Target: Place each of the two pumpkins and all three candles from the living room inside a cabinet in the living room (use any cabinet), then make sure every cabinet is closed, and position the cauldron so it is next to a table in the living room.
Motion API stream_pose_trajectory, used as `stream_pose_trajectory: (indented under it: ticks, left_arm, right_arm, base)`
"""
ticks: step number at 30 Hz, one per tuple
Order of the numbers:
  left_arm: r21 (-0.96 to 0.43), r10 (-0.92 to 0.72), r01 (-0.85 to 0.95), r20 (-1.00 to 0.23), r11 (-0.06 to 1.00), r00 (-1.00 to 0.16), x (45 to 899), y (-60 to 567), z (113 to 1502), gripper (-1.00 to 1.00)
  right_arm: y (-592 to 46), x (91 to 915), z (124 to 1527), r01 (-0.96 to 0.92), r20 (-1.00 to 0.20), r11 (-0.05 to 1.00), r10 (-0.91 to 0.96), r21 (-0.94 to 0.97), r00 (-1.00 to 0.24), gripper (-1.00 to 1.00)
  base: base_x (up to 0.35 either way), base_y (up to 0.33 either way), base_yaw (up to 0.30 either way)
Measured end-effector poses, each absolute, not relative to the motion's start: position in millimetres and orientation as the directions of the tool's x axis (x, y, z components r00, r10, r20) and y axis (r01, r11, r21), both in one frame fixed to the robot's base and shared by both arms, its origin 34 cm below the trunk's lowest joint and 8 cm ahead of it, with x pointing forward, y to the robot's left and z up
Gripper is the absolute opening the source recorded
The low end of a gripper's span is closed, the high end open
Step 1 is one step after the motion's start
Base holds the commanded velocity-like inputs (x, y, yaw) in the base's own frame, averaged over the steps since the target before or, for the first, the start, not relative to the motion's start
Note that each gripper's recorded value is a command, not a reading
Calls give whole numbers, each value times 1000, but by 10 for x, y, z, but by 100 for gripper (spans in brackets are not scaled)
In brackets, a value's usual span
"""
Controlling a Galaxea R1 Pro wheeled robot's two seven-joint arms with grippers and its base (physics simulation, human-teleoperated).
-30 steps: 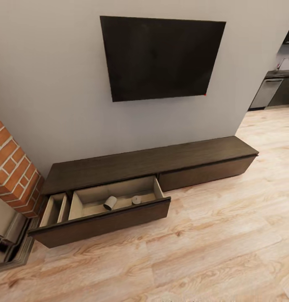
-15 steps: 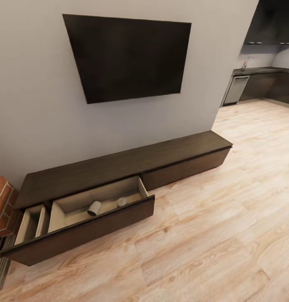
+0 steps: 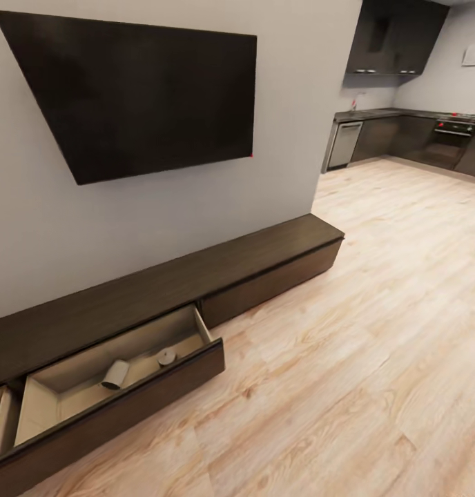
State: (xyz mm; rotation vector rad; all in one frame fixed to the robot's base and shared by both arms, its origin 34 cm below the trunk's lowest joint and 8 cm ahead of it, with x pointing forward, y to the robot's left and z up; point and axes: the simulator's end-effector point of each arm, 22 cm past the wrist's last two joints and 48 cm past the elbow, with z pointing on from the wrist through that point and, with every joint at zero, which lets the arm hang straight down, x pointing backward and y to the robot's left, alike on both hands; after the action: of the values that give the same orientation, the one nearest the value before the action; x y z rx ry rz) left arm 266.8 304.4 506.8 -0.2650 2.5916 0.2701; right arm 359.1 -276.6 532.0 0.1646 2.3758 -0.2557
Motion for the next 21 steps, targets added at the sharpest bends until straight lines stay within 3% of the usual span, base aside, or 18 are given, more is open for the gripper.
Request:
stream_pose_trajectory:
  ticks: [7,21]
  left_arm:
    - [174,-127,-206,-381,963,-916,2432,3089,4913,100]
    - [177,-122,-191,-341,965,-932,2437,2968,4850,100]
  right_arm:
    - [-2766,3592,5318,190,-686,972,45,-137,-726,100]
    - [-2760,3612,5328,190,-691,972,46,-135,-722,100]
  base:
    - [131,-1,-296]
    - [4,0,-297]
